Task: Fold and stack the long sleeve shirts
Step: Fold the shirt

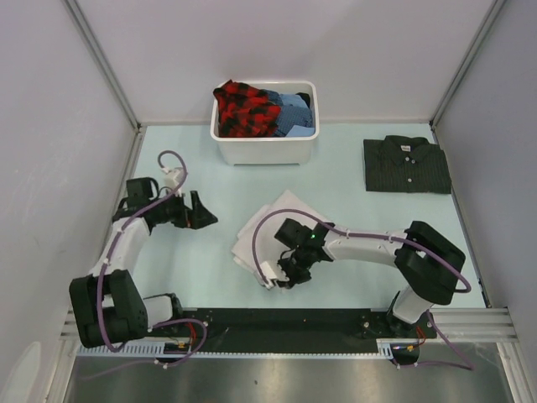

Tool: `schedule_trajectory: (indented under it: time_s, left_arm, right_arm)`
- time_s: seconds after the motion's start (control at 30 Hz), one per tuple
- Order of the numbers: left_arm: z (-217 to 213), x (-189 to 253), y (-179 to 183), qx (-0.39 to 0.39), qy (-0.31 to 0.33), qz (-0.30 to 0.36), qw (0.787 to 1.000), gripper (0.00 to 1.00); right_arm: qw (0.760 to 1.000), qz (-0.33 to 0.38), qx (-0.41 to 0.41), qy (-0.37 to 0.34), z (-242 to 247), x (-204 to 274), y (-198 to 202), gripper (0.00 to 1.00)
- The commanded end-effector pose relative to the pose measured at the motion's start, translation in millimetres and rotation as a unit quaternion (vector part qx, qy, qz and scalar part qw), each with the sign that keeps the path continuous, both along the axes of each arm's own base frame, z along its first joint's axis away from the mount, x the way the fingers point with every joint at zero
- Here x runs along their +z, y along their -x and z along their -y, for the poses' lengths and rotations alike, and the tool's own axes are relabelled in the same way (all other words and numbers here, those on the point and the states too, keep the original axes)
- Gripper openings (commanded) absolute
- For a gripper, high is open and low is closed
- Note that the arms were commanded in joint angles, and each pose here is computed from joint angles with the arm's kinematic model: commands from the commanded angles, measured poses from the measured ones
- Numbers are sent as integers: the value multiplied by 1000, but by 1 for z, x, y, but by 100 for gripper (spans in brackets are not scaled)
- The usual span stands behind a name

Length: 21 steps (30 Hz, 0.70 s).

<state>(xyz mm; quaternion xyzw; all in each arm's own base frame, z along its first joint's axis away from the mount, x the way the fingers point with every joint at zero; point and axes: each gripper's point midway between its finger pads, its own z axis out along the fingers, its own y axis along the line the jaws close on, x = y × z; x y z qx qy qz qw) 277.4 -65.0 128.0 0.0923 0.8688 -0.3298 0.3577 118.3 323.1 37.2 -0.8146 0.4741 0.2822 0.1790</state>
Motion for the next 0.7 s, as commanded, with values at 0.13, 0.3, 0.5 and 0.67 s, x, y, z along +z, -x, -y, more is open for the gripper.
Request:
schedule_trajectory:
  time_s: [0.13, 0.3, 0.5, 0.67]
  left_arm:
    - [85, -27, 4, -82, 85, -73, 990, 97]
    - [110, -48, 0, -95, 100, -115, 984, 90]
    - [132, -80, 7, -113, 107, -173, 972, 83]
    - [145, -106, 11, -124, 127, -213, 961, 81]
  right_arm:
    - [988, -23, 113, 104, 96, -15, 40, 20]
    - [995, -9, 44, 84, 88, 6, 25, 68]
    - [995, -3, -103, 18, 69, 56, -17, 87]
    - [979, 15, -204, 2, 81, 77, -64, 92]
